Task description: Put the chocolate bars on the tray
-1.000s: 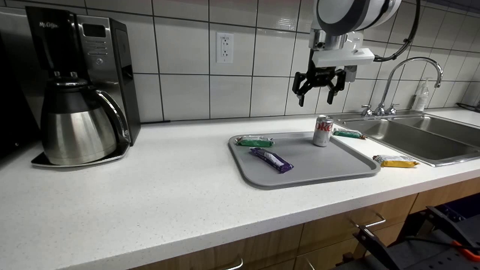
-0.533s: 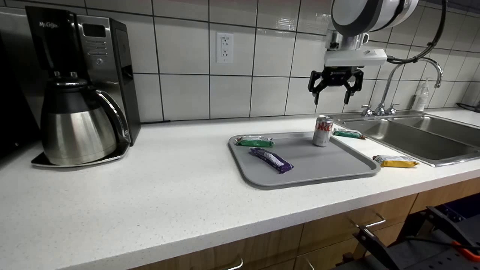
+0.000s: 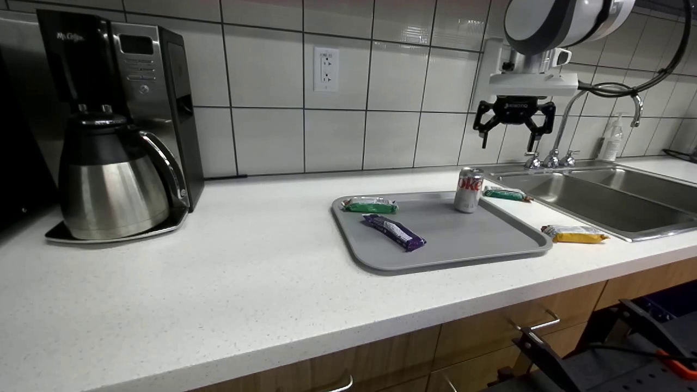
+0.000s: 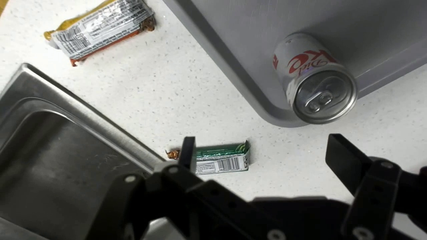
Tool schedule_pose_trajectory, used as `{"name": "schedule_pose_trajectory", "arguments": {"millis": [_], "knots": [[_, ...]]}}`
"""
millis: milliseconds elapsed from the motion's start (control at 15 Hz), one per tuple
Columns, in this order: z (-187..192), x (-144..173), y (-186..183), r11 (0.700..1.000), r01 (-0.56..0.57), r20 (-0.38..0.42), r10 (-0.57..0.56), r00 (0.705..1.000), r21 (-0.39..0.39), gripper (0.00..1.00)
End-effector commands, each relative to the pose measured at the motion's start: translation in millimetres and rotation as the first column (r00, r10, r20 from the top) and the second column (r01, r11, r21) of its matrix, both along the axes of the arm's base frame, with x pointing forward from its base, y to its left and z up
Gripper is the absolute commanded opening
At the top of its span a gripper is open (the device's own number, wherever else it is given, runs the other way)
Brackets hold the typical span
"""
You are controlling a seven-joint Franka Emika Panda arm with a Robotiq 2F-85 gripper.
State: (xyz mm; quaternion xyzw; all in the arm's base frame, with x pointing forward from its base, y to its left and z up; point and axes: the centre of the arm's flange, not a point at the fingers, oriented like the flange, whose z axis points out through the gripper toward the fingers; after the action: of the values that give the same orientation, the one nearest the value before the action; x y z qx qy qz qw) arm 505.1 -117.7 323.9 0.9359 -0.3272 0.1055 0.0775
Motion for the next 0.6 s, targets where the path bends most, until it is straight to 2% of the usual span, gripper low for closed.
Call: {"name": "schedule_pose_trajectory", "arguments": {"millis": [0, 333, 533], "knots": [[-2.2, 10.4, -16.8, 0.993, 0.121, 0.002, -0.121, 0.993, -0.004, 1.00], [-13.6, 20.6, -36.9, 0.975, 0.220, -0.001, -0.220, 0.975, 0.022, 1.00], [-17.7, 11.9, -33.5, 0.983, 0.181, 0.004, -0.181, 0.983, 0.018, 1.00]]}}
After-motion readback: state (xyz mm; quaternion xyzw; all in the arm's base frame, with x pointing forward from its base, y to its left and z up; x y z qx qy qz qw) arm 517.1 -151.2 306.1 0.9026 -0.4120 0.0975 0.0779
